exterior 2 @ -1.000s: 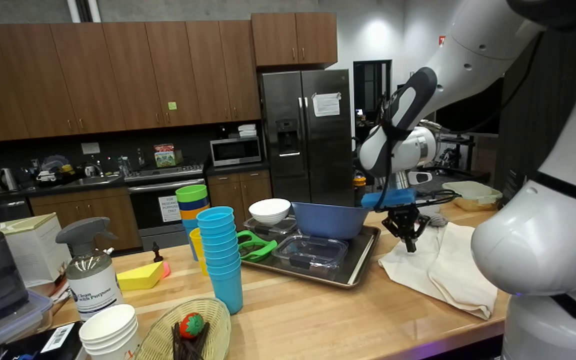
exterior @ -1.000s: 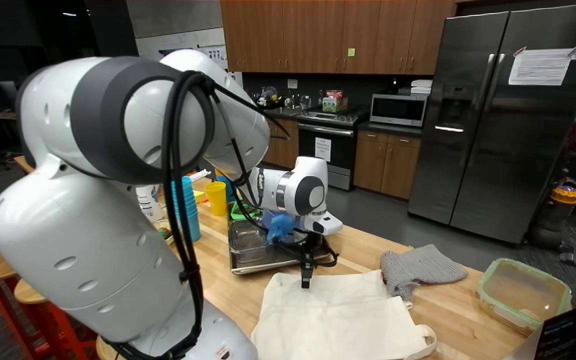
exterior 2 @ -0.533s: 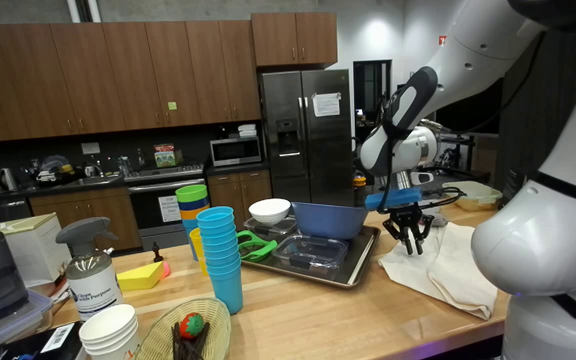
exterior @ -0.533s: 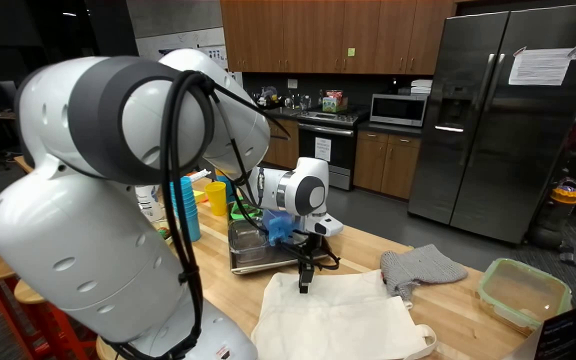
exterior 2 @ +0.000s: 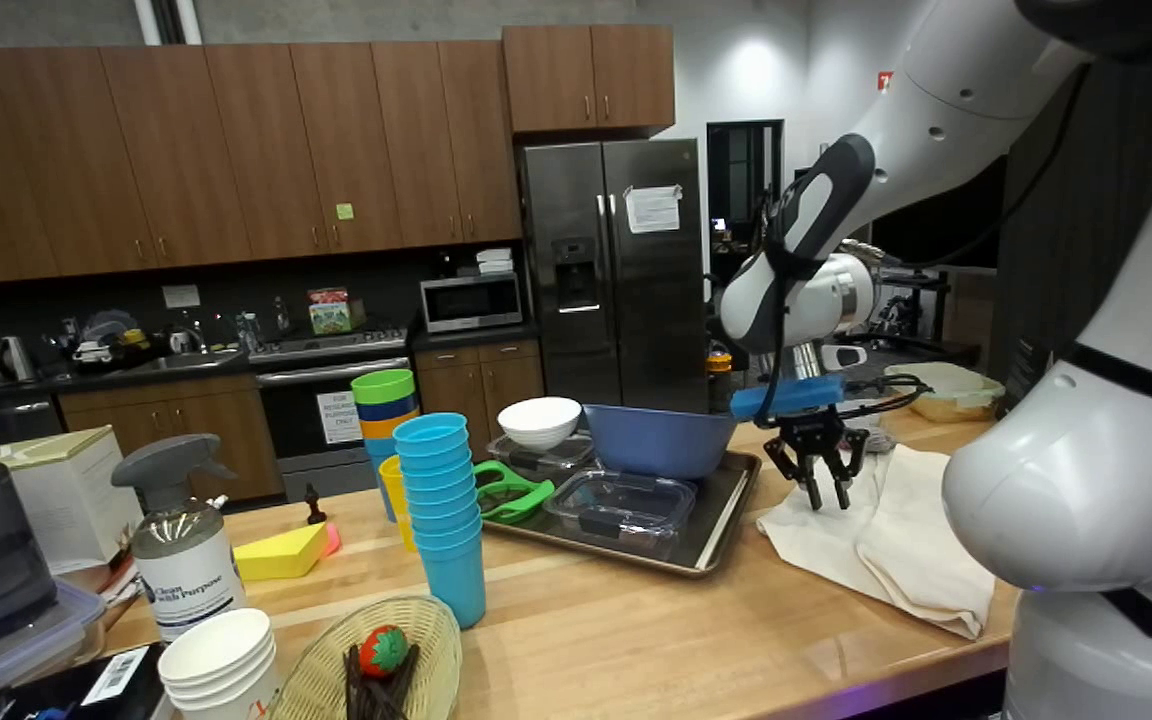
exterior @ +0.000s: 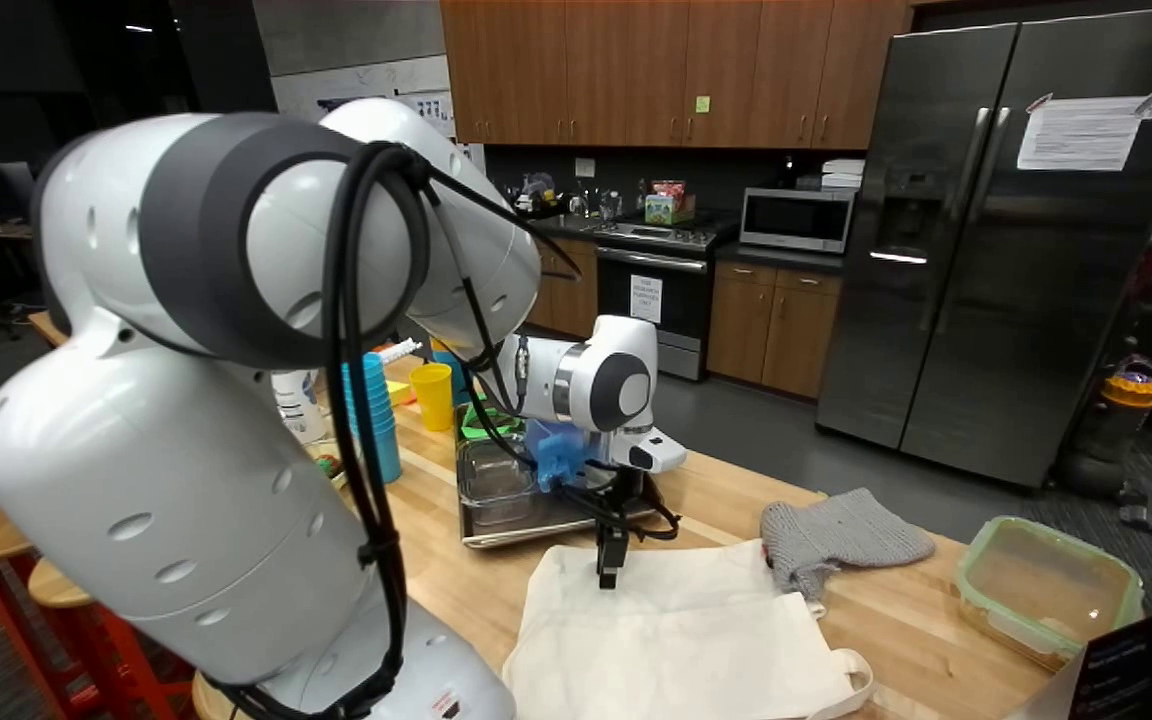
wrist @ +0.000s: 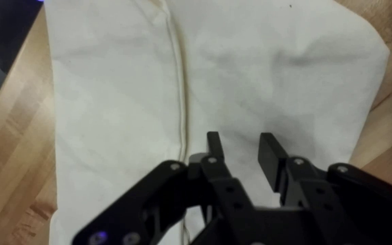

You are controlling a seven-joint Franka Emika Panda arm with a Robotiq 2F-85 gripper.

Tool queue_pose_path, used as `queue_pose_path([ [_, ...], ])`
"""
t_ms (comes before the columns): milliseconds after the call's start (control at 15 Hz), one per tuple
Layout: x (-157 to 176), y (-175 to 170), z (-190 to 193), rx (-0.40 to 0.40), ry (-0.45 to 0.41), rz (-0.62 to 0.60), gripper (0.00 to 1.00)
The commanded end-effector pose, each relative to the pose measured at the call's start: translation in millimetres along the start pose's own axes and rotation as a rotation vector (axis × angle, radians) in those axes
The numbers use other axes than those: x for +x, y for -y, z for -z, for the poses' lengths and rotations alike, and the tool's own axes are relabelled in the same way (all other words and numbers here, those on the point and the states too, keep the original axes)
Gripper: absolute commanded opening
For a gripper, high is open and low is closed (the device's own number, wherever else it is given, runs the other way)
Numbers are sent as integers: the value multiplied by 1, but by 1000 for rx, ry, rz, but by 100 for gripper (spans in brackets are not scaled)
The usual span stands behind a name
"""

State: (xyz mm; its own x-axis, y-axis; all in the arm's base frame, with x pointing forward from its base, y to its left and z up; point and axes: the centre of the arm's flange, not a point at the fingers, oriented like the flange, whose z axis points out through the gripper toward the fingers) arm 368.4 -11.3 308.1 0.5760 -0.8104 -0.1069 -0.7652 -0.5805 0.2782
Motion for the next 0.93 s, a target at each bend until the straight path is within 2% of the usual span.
queue_pose_path([
  [0,1,-4,2,-9,8,5,66],
  [333,-3,-2,7,-53,54,-28,98],
  [467,-6,-1,11,-52,75,-63,100],
  [667,-9,7,18,1,98,-152,100],
  [867,-15,20,25,62,172,-248,100],
])
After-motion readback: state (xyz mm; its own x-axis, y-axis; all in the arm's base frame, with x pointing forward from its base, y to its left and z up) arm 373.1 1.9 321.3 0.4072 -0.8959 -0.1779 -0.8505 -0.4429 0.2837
